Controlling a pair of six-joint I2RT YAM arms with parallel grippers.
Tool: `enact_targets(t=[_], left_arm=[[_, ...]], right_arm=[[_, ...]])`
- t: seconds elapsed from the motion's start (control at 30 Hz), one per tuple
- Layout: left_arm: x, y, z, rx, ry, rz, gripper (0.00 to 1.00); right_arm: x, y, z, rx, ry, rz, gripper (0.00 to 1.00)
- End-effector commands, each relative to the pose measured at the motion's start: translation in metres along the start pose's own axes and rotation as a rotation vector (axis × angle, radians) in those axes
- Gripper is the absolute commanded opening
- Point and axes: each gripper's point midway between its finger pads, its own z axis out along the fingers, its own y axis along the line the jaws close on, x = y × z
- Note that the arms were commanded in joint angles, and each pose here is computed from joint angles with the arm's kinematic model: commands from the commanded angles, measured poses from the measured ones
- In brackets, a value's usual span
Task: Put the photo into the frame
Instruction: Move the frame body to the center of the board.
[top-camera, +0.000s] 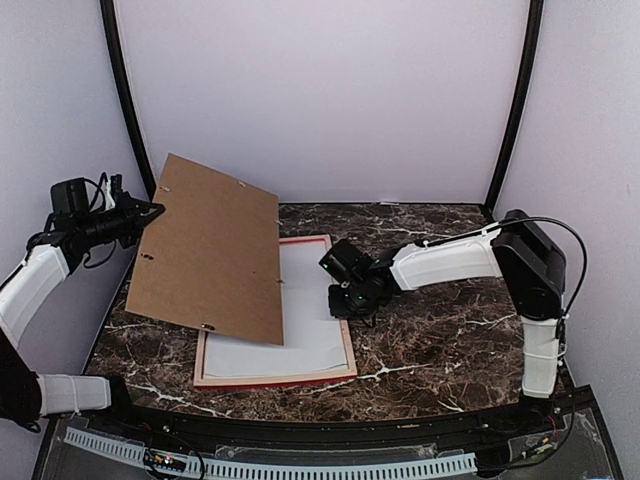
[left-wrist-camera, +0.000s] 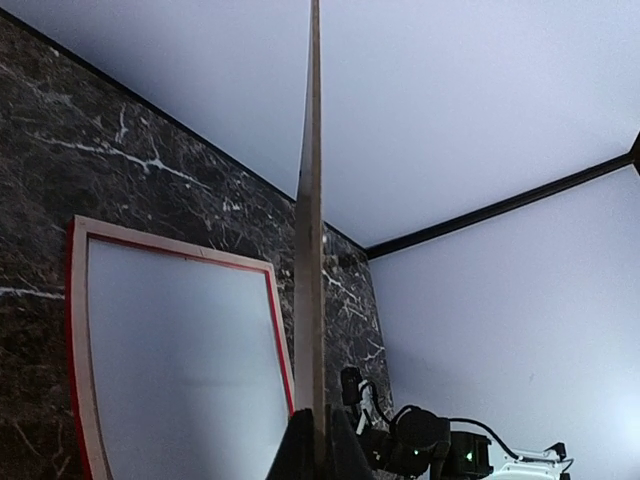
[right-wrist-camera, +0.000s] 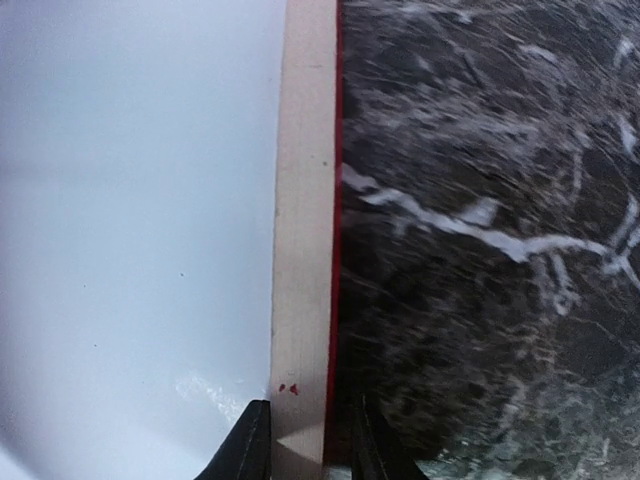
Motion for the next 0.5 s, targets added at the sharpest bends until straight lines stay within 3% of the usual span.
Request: enact_targets(t=[0.0, 0.27, 0.47], left_arm=[[0.029, -0.034, 0.013, 0.124, 0.005, 0.004, 0.0], [0.079, -0.039, 0.036, 0.141, 0.004, -0.069, 0.0], [0.083, -0.038, 0.038, 0.128, -0.017, -0.075, 0.0]], right_arm=[[0.0, -0.037, -0.017, 0.067, -0.022, 0.05, 0.28], [0.006, -0.06, -0.03, 0.066, -0.038, 0.115, 0.23], [0.013, -0.062, -0.026, 0.047, -0.041, 0.156, 0.19]])
